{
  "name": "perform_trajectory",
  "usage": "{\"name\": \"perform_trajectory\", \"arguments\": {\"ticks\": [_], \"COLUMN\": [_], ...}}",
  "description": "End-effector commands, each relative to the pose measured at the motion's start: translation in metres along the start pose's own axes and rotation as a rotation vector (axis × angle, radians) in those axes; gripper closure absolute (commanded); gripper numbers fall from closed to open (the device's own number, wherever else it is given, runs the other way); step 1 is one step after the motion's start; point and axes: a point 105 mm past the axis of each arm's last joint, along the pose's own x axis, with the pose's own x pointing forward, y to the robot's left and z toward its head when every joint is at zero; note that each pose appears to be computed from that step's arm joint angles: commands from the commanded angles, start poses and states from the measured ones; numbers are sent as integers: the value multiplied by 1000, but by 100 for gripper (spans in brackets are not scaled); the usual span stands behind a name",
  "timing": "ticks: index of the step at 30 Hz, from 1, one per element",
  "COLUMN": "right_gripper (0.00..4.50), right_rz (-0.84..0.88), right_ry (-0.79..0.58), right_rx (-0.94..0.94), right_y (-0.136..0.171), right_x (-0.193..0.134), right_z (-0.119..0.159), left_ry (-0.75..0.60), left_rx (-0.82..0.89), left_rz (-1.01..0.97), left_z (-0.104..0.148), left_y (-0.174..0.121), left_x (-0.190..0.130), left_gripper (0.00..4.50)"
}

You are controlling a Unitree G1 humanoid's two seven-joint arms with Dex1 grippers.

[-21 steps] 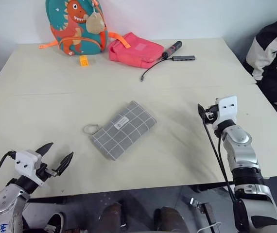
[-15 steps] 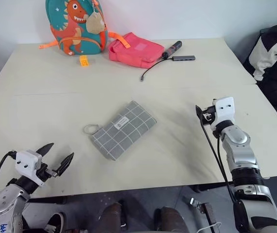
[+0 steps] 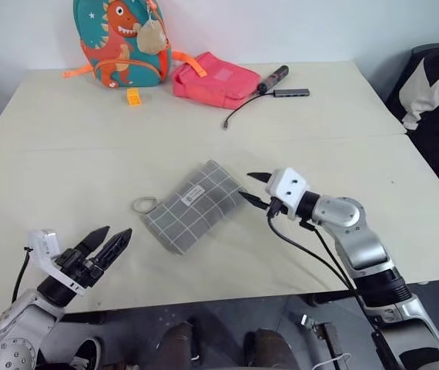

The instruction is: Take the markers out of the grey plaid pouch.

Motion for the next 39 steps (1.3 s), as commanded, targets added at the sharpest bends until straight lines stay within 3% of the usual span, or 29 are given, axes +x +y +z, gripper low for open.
{"name": "perform_trajectory", "arguments": {"ticks": [1, 2, 3, 7, 14, 17, 20, 26, 30, 39], "right_gripper": [393, 435, 447, 447, 447, 447, 447, 447, 447, 447], "right_rz": [-90, -101, -129, -156, -57, -37, 14, -19, -32, -21], "right_ry": [-7, -8, 6, 47, 28, 21, 84, 111, 108, 100], "right_rx": [-130, -141, -168, -268, -238, -249, -304, -232, -215, -197], "right_y": [-14, -16, -21, -28, 1, 12, 26, 20, 15, 19], "right_x": [14, 17, 21, 30, 35, 40, 40, 36, 36, 35], "right_z": [9, 9, 8, 0, -10, -9, -25, -28, -27, -24], "left_ry": [27, 43, 36, 92, 106, 133, 165, 164, 97, 80], "left_rx": [-50, -54, -70, -161, -331, -353, -335, -459, -541, -614], "left_rz": [-1, 3, -2, -29, -57, -33, -27, -56, -18, 32], "left_z": [-5, -7, -7, -16, -23, -30, -38, -44, -38, -38], "left_y": [-6, -7, -9, -22, -37, -34, -38, -53, -48, -40], "left_x": [0, 1, 3, 13, 24, 28, 33, 41, 56, 74], "left_gripper": [0, 0, 0, 0, 0, 0, 0, 0, 0, 0]}}
